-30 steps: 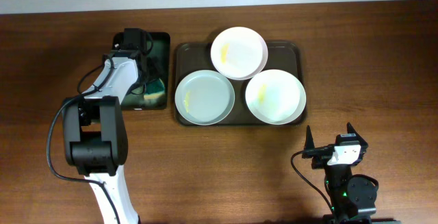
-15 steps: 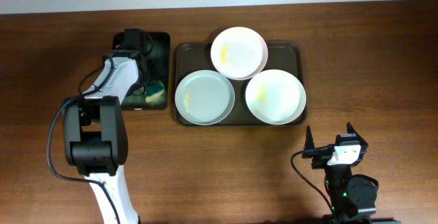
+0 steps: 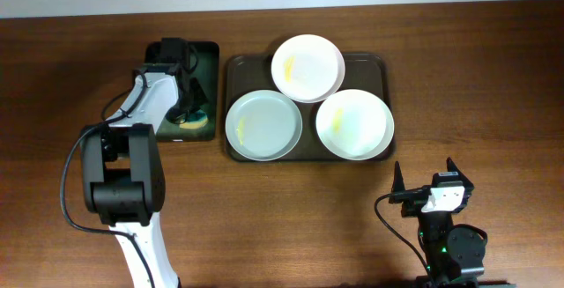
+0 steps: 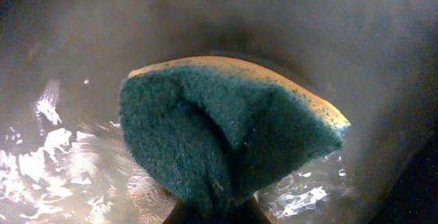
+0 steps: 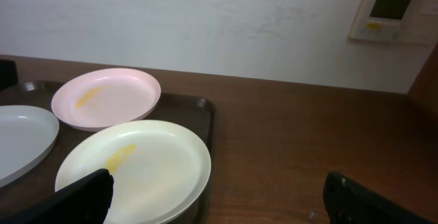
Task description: Clean dirty plates on tray and stack at the side
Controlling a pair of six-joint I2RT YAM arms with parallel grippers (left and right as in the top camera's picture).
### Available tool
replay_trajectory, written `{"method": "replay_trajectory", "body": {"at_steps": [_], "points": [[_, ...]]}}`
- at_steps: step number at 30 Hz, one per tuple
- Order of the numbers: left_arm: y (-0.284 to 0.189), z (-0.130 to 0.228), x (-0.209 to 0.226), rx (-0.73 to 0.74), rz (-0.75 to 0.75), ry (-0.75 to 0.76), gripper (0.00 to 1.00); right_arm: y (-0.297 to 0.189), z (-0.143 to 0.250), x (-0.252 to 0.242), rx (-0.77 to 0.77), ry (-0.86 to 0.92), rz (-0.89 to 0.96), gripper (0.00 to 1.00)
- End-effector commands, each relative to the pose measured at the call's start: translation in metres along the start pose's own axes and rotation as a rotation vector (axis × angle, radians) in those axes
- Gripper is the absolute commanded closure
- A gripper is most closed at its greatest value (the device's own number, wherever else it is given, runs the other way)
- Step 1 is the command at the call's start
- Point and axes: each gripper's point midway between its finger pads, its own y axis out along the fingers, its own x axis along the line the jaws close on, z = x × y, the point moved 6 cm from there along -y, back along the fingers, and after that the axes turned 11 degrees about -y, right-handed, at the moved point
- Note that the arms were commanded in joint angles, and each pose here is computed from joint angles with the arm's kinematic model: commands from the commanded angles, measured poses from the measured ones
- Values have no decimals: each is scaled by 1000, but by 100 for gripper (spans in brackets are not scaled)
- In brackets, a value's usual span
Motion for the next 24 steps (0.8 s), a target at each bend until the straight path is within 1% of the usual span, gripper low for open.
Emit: {"method": "replay_trajectory", "body": {"at_steps": [1,7,9,13,16,19,21,24], "points": [[-10,-15,-9,-17,10,-7,100,0,3,1,6,5,3,2],[-49,-36,-17,-45,-9,-8,100,0,3,1,6,5,3,2],[-68,-45,-21,-56,-2,-10,100,0,3,1,6,5,3,2],[-85,-55,-27,-87,25,-15,100,0,3,1,6,5,3,2],[-80,-57,-28,-97,28,-19,100,0,3,1,6,5,3,2],[-51,-53,-24,-67,32,-87,100,0,3,1,6,5,3,2],[-29,-48,-20,-29,30,-99,100,0,3,1,6,5,3,2],[-31,-58,-12,-36,37,-105,100,0,3,1,6,5,3,2]]}}
